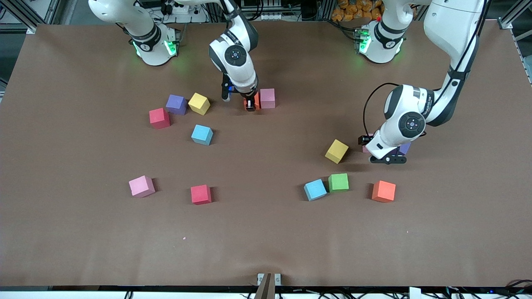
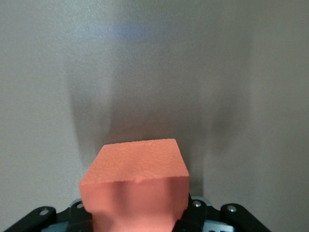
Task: Form number 2 with 11 blocks
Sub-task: 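Place orange beside pink with the right gripper while the left gripper carries pink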
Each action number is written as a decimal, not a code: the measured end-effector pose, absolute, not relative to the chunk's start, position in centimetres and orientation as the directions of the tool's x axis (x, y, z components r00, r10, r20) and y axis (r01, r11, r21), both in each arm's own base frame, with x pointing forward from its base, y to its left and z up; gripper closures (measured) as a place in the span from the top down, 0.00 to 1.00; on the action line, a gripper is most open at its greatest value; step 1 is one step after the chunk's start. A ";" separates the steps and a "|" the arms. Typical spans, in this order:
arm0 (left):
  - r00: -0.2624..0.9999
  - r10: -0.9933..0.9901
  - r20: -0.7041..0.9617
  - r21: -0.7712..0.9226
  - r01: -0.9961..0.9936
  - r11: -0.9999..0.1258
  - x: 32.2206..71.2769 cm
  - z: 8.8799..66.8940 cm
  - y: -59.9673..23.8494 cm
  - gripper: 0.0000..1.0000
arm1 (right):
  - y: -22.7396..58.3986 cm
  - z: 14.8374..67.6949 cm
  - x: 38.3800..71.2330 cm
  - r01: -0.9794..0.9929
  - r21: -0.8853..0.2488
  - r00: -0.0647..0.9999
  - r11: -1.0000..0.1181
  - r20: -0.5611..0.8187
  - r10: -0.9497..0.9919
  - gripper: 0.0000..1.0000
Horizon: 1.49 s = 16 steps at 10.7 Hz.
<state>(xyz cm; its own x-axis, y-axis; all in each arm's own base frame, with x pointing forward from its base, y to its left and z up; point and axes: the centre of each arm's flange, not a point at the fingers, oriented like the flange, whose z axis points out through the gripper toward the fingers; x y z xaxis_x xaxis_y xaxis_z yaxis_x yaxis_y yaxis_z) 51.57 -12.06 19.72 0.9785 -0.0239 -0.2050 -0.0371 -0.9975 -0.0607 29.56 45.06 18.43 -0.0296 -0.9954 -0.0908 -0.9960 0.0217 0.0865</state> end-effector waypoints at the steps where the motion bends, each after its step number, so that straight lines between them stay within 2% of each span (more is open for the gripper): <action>1: 0.979 -0.023 -0.203 -0.060 -0.036 -0.998 51.6 19.8 -12.1 0.66 | 45.3 18.4 29.3 -0.996 0.084 -0.026 0.018 -0.093 -0.995 0.58; 4: 0.973 0.061 -0.221 -0.093 0.041 -0.995 51.1 20.8 -13.3 0.65 | 45.5 18.4 29.0 -0.997 0.082 -0.023 0.016 -0.095 -0.995 0.58; 8: 0.949 0.174 -0.261 -0.118 0.147 -0.982 47.9 25.3 -20.2 0.65 | 45.5 17.9 28.6 -0.996 0.090 -0.020 0.013 -0.082 -0.996 1.00; 12: 0.877 0.416 -0.242 -0.171 0.383 -0.908 43.8 26.3 -28.0 0.65 | 45.6 18.5 28.0 -0.990 0.143 -0.011 0.003 -0.053 -0.999 1.00; 14: 0.773 0.591 -0.229 -0.209 0.554 -0.806 41.8 26.4 -31.1 0.65 | 45.4 20.1 28.4 -0.986 0.166 -0.004 -0.004 -0.051 -0.999 1.00; 16: 0.645 0.743 -0.181 -0.234 0.705 -0.669 41.0 26.5 -32.6 0.64 | 44.1 21.9 30.3 -0.984 0.177 0.003 -0.013 -0.054 -0.999 1.00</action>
<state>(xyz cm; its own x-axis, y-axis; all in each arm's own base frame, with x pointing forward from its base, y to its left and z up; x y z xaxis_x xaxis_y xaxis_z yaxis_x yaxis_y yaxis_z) 40.98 -32.60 26.52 0.6448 0.7426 -0.1813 0.7050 -0.6694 -0.2345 30.33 44.09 21.93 0.0034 -0.9985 -0.0540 -0.9841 -0.0129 0.1772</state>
